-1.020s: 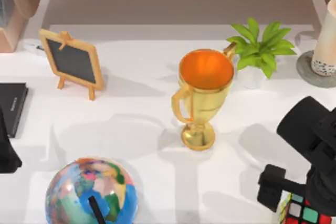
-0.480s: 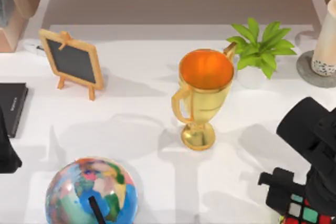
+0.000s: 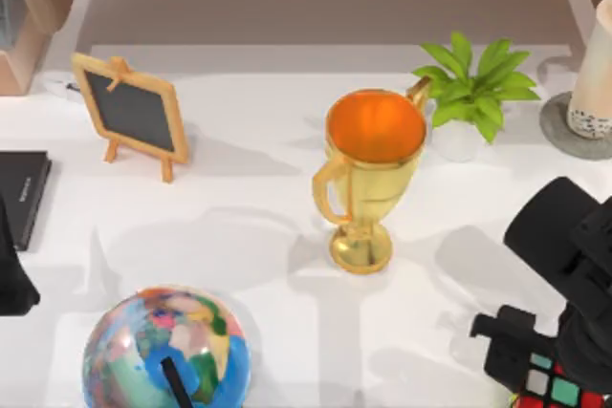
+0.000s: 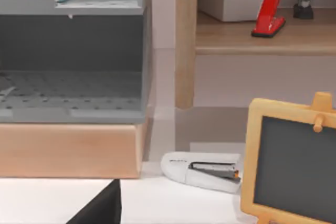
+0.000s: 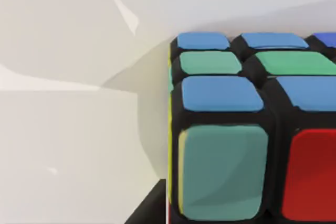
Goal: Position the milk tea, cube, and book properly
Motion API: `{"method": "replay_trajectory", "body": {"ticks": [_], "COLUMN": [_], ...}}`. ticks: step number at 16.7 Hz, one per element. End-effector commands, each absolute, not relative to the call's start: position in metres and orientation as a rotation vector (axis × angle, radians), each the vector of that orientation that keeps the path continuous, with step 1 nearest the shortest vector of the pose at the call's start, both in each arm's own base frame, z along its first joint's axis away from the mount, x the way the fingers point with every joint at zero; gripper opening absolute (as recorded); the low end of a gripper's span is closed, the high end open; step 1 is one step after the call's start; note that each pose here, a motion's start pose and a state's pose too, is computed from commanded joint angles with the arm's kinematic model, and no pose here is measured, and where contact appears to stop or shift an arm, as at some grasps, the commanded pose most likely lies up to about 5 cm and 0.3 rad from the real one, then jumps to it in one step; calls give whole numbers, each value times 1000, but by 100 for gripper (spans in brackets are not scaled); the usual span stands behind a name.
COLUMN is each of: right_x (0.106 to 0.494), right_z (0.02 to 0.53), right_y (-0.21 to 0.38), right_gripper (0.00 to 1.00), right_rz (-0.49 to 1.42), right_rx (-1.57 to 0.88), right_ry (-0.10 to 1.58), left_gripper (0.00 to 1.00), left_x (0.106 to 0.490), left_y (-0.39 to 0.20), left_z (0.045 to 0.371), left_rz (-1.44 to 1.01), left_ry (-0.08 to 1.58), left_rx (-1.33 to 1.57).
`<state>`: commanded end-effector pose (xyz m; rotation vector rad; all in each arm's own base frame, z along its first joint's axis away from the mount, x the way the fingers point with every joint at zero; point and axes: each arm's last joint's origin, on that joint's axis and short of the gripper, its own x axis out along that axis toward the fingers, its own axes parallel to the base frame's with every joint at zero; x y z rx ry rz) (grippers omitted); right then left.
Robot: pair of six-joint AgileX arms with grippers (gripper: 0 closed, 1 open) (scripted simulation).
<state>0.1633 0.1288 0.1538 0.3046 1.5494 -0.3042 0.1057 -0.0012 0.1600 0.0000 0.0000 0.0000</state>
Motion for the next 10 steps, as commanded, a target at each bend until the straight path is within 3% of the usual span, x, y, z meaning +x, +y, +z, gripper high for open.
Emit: {"method": "replay_trajectory", "body": {"ticks": [10], "right_x": [164], "right_z": [178], "right_y": [131], "right_gripper": [0], "right_rz": [-295], "right_rx": [318], "right_ry": [1547], "left_gripper": [100], "left_x": [106], "left_y": [-1], "left_z": [160], "left_rz": [0], "left_ry": [0], "left_rx": [0]}}
